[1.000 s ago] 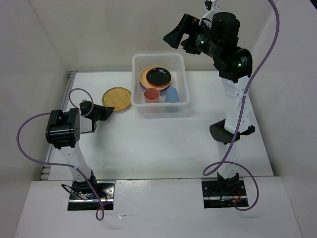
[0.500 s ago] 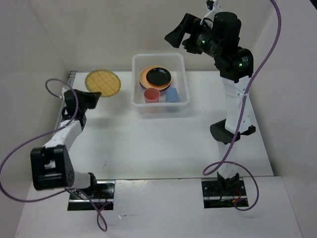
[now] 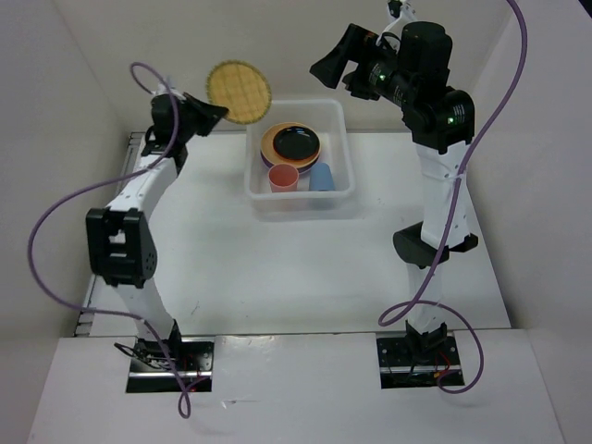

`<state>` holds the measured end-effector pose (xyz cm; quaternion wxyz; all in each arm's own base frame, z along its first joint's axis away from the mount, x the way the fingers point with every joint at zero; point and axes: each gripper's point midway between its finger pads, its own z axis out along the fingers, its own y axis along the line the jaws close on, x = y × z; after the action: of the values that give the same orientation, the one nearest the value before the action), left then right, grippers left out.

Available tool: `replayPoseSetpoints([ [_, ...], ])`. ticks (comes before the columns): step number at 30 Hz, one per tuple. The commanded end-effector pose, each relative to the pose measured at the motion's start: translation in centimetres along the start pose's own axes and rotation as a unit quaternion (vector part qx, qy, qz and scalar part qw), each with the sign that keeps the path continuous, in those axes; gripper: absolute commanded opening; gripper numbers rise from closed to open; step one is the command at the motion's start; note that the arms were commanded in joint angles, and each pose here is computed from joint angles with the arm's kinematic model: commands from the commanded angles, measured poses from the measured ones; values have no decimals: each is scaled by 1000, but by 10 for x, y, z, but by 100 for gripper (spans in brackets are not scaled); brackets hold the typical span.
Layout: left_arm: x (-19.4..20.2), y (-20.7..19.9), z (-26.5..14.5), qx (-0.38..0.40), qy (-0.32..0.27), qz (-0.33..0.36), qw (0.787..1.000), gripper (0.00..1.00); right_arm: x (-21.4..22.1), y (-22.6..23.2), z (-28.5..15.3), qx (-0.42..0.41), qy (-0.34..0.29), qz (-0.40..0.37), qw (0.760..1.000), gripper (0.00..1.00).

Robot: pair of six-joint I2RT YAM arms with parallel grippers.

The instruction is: Place the mixed dishes into the plastic bin

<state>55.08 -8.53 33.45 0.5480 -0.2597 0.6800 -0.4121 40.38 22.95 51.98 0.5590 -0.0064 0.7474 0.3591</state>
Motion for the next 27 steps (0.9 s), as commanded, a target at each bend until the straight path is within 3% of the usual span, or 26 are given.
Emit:
replayPoseSetpoints([
  [1, 35, -13, 32, 21, 59, 39, 997, 0, -22, 11, -24, -11, -36, -19, 999, 99],
  [2, 60, -2, 49, 8, 83, 51, 995, 0, -26, 13, -29, -10, -43, -20, 999, 99],
  [3, 57, -17, 57, 10, 83, 59, 995, 0, -24, 12, -30, -8, -39, -19, 999, 99],
  [8, 113, 2, 102, -13, 145, 66, 987, 0, -30, 19, -45, -13, -49, -21, 999, 99],
  [10, 142, 34, 118, -45, 181, 73, 980, 0, -29, 16, -45, -7, -47, -20, 999, 99],
  [12, 139, 19, 125, -44, 189, 89, 977, 0, -31, 18, -50, -9, -51, -20, 998, 99],
  [13, 165, 46, 136, -64, 214, 90, 971, 0, -31, 18, -50, -9, -51, -20, 998, 99],
  [15, 180, 59, 134, -96, 243, 93, 961, 0, -31, 18, -50, -9, -51, -20, 998, 99],
  [16, 169, 45, 144, -67, 214, 102, 969, 0, -29, 17, -50, -7, -47, -20, 999, 99],
  [17, 172, 39, 139, -58, 226, 92, 968, 0, -29, 17, -50, -7, -47, -20, 999, 99],
  [21, 201, 76, 142, -100, 250, 75, 960, 0, -33, 18, -55, -6, -54, -20, 998, 99],
  [22, 195, 60, 140, -80, 248, 76, 963, 4, -36, 19, -59, -4, -60, -21, 998, 99],
  [25, 210, 84, 140, -105, 266, 65, 956, 12, -34, 18, -59, -2, -56, -20, 998, 99],
  [27, 207, 79, 140, -99, 261, 67, 958, 20, -34, 18, -59, -2, -56, -20, 998, 99],
])
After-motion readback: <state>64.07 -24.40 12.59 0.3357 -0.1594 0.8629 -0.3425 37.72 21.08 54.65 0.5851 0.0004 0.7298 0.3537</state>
